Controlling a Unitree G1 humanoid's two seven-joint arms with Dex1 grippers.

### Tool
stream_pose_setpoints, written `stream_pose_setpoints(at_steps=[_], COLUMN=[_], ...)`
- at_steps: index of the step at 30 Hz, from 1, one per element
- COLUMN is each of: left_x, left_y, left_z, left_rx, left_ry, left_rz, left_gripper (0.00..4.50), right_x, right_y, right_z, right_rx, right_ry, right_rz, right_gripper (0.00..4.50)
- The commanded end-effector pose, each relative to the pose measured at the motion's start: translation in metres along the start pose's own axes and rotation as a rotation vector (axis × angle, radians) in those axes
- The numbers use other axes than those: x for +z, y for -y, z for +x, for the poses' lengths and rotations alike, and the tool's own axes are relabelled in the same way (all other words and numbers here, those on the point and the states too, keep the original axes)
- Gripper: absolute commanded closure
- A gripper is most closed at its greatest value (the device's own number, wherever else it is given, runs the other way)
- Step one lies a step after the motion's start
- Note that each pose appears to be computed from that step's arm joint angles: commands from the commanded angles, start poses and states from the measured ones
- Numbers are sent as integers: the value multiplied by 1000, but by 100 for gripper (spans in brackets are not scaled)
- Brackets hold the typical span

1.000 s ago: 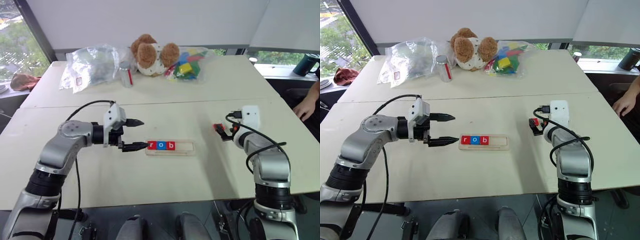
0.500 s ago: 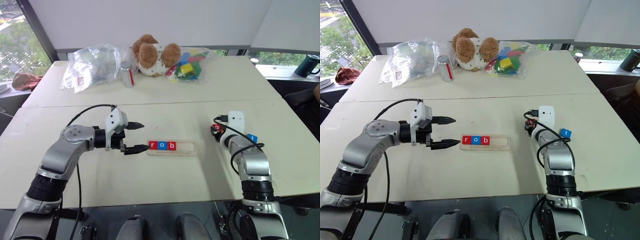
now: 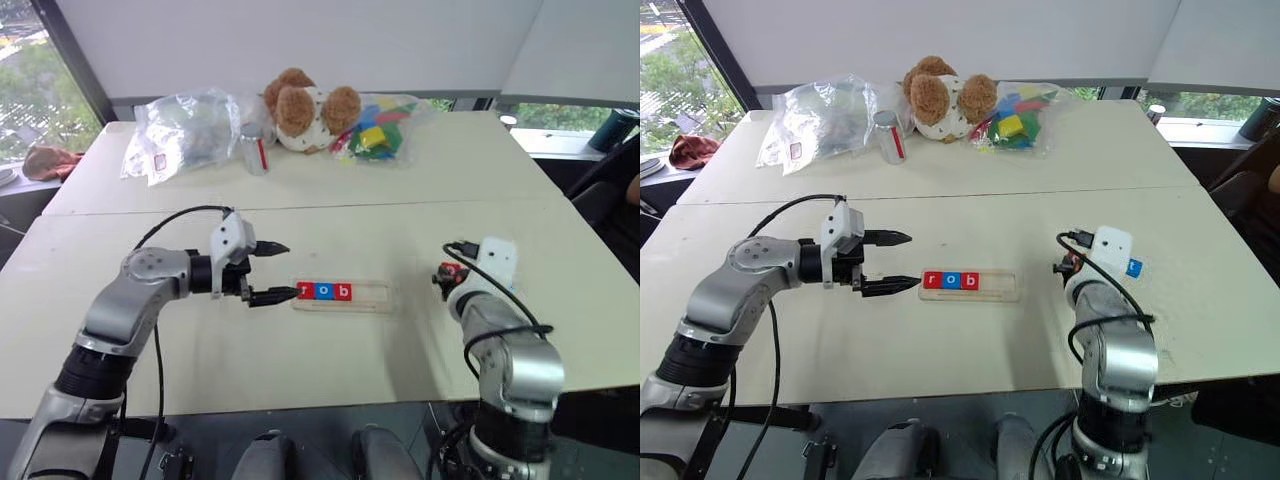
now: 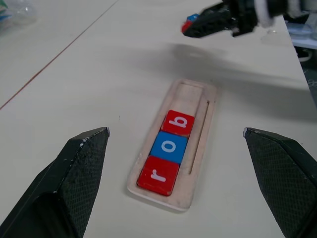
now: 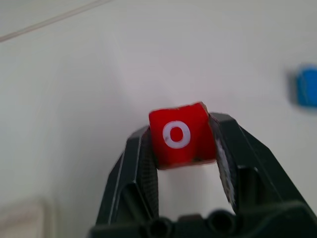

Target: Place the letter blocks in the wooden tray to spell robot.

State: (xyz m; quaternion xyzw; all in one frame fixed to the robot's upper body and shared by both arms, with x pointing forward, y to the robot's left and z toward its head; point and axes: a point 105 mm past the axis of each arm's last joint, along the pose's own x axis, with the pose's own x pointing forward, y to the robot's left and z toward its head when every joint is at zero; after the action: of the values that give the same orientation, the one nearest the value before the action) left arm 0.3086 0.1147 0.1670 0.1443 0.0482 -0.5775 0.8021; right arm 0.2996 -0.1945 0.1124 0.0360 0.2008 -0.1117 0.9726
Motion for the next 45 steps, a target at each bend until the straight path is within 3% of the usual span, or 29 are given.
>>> stream_pose_setpoints(at_steps=[1, 7, 11, 14, 20, 24, 29, 33, 38, 45], left_x=[7, 6, 6, 5, 7, 15, 17, 12, -5, -10], left_y=[2, -2, -3, -4, -5, 4, 16, 26, 33, 34], left_z=[5, 8, 7, 4, -2, -6, -12, -17, -22, -21], left_rx=[-30, -38, -36, -24, -29, -107, -158, -176, -158, -136], left_ry=[21, 14, 12, 7, 1, -23, -49, -59, -103, -106], left_rz=[32, 44, 52, 53, 64, 90, 106, 44, -16, -29], left_gripper=[0, 0, 0, 0, 0, 0, 0, 0, 0, 0], right_x=[0, -25, -28, -13, 40, 73, 38, 19, 9, -3], right_y=[6, 5, 6, 8, 21, 26, 57, 79, 77, 72], right_z=[-13, -8, -5, -6, -3, 3, -3, 6, 9, 16], right_rx=[-68, -86, -86, -56, 72, 445, 816, 903, 977, 1011], right_ry=[-15, -136, -157, -105, 81, 191, 102, 10, -2, -20], right_rz=[54, 71, 70, 29, -206, -403, -751, -785, -815, -788], right_gripper=[333, 333, 142, 4, 4, 4, 4, 4, 4, 4])
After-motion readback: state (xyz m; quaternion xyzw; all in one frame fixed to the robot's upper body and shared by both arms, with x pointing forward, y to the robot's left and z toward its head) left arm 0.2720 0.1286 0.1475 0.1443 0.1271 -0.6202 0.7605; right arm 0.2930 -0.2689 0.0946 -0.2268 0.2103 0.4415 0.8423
